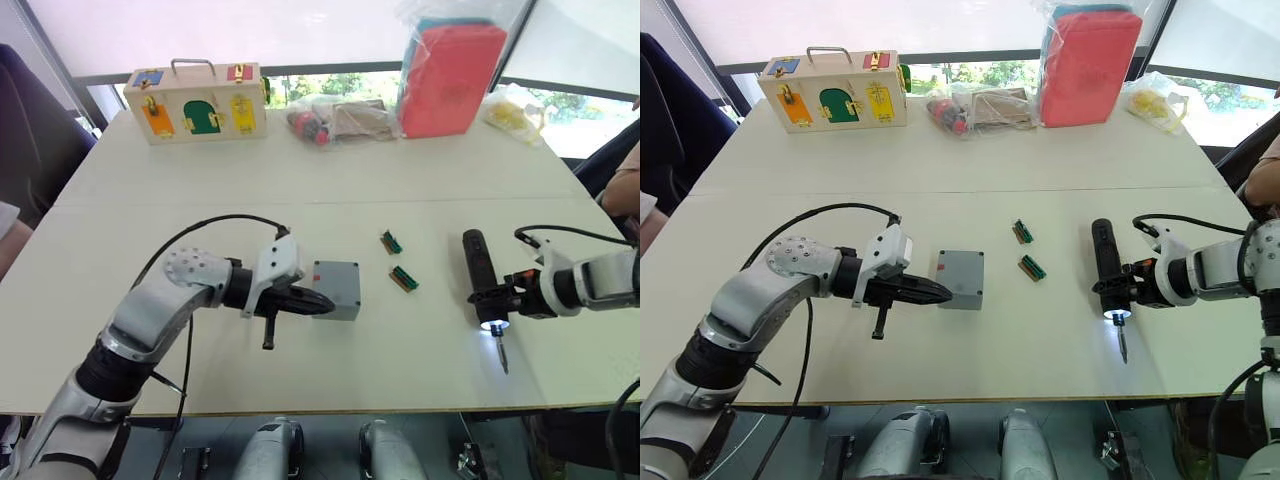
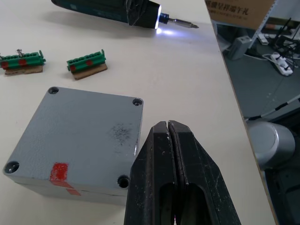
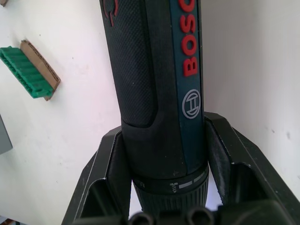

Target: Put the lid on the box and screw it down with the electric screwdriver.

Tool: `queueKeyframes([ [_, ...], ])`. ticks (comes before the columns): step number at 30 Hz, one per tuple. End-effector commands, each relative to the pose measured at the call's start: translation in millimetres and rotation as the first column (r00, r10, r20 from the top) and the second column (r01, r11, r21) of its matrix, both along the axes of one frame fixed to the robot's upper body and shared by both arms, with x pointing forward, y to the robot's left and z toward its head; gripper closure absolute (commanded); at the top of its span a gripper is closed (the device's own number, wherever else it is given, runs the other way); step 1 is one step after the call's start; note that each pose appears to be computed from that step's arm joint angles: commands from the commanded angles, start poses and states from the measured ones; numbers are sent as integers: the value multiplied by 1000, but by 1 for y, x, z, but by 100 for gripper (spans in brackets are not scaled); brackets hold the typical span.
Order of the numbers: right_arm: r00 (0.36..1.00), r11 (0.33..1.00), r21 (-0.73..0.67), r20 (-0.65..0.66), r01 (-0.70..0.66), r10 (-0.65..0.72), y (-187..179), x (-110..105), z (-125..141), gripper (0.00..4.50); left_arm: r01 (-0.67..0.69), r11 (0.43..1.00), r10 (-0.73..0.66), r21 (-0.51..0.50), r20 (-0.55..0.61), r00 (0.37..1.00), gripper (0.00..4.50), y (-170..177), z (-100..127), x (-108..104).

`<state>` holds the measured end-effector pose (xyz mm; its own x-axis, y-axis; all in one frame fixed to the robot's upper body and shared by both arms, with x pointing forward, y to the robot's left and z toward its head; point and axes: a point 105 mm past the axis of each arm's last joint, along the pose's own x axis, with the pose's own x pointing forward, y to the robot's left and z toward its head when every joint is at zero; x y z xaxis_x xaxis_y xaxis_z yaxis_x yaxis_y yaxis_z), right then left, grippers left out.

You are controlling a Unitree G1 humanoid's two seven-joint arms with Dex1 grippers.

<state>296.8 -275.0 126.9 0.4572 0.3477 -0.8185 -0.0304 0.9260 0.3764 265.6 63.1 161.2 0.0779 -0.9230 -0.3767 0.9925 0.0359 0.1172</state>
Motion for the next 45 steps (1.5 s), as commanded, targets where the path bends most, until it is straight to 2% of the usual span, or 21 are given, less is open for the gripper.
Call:
queueKeyframes([
  [1,999,1000,-10,37,7,-6,-2,3,9,163,-6,1000,7,-23,33,999,450,4,13,2],
  [3,999,999,-34,44,1,1,-3,3,10,89,-35,998,37,-52,28,999,450,8,19,8],
  [6,986,990,-136,159,-28,50,-6,12,26,3,-154,980,158,-129,24,987,450,27,39,33],
  [7,978,985,-165,194,-42,74,-6,15,31,3,-184,972,189,-144,23,982,450,32,42,39],
  [10,890,973,-165,400,-164,218,17,28,70,3,-308,937,319,-166,47,946,450,57,51,63],
  [12,766,937,-188,539,-295,349,42,28,94,3,-367,914,379,-174,41,924,450,68,51,74],
  [14,619,863,-263,610,-431,495,70,19,103,3,-401,908,409,-125,52,911,450,75,39,79],
  [17,459,719,-376,578,-584,675,106,-4,82,3,-393,919,394,-27,61,917,450,71,12,77],
  [20,390,630,-402,532,-665,751,130,-21,51,3,-374,927,374,-2,35,927,450,60,-4,73],
  [26,380,588,-387,493,-710,783,153,-31,6,3,-321,945,320,55,33,947,450,36,-28,71],
  [30,380,576,-385,475,-721,793,161,-33,-7,3,-260,964,259,59,22,966,450,23,-32,67],
  [38,357,555,-341,495,-759,792,179,-45,-10,3,-174,983,171,56,47,984,450,-3,-30,77],
  [45,339,546,-294,535,-785,774,196,-59,-4,3,-188,979,181,76,84,980,450,-7,-33,92],
])
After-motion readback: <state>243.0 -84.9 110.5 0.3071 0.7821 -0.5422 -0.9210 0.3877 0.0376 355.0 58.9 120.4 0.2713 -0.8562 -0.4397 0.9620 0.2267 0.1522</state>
